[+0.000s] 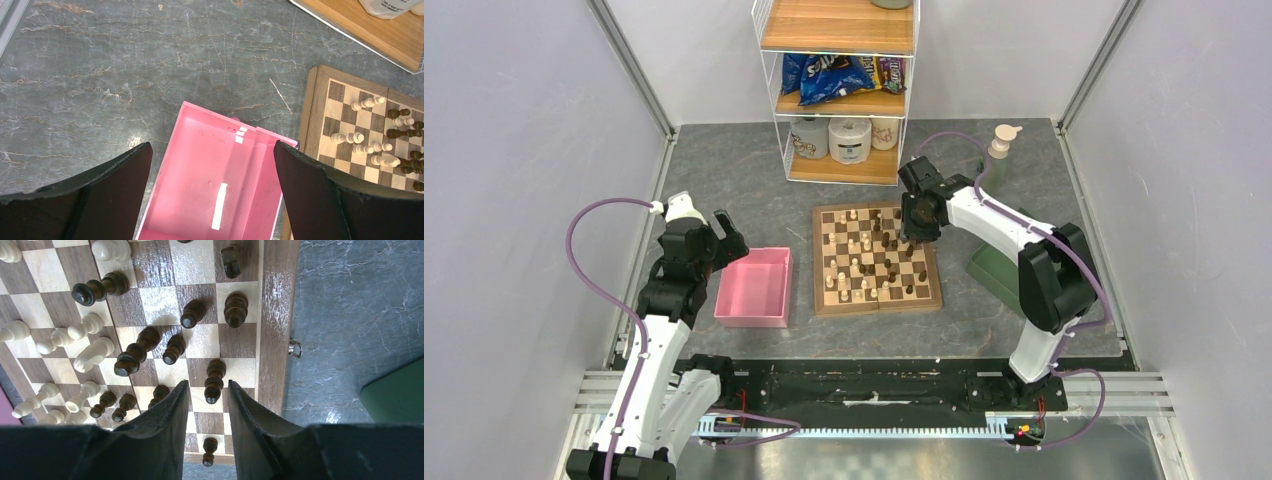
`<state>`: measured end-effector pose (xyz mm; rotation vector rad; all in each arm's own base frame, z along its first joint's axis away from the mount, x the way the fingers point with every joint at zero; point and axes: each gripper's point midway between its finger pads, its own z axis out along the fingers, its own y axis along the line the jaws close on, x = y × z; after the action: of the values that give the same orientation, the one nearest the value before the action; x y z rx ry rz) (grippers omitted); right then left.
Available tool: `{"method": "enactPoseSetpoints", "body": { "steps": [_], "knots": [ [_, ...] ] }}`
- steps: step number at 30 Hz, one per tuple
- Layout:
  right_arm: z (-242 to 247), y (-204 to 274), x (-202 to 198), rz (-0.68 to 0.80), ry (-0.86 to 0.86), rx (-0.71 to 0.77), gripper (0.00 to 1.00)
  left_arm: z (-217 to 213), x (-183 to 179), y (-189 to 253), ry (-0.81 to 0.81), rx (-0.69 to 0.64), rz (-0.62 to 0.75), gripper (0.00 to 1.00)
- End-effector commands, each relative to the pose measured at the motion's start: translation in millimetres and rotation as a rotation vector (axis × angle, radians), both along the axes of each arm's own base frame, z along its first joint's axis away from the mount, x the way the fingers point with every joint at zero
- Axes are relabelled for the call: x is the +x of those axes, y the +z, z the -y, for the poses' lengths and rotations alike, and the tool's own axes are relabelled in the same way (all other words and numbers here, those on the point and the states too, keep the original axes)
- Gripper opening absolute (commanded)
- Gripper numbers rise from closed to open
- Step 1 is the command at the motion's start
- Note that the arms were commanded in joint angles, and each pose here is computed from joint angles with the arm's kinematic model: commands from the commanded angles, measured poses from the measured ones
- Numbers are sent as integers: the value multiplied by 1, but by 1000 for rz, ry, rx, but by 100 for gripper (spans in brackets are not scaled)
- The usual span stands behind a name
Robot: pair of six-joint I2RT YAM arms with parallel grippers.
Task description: Set up the chess pieces on the board
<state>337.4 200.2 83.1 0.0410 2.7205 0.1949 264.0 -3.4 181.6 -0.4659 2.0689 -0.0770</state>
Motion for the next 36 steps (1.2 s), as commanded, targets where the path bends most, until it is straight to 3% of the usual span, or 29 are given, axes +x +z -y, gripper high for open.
{"method": "enactPoseSetpoints", "body": {
  "steps": [1, 8, 20, 36],
  "knots": [
    [7, -7, 0, -13, -25, -30, 41, 1, 5, 13, 14, -26, 50, 99],
    [5, -13, 0, -28, -13, -38, 33, 2, 5, 14, 13, -25, 51, 99],
    [9, -9, -7, -42, 5, -47, 12, 2, 6, 14, 10, -28, 50, 99],
    [24, -3, -35, -58, 1, -58, 11, 4, 6, 13, 5, -33, 44, 99]
  ]
}}
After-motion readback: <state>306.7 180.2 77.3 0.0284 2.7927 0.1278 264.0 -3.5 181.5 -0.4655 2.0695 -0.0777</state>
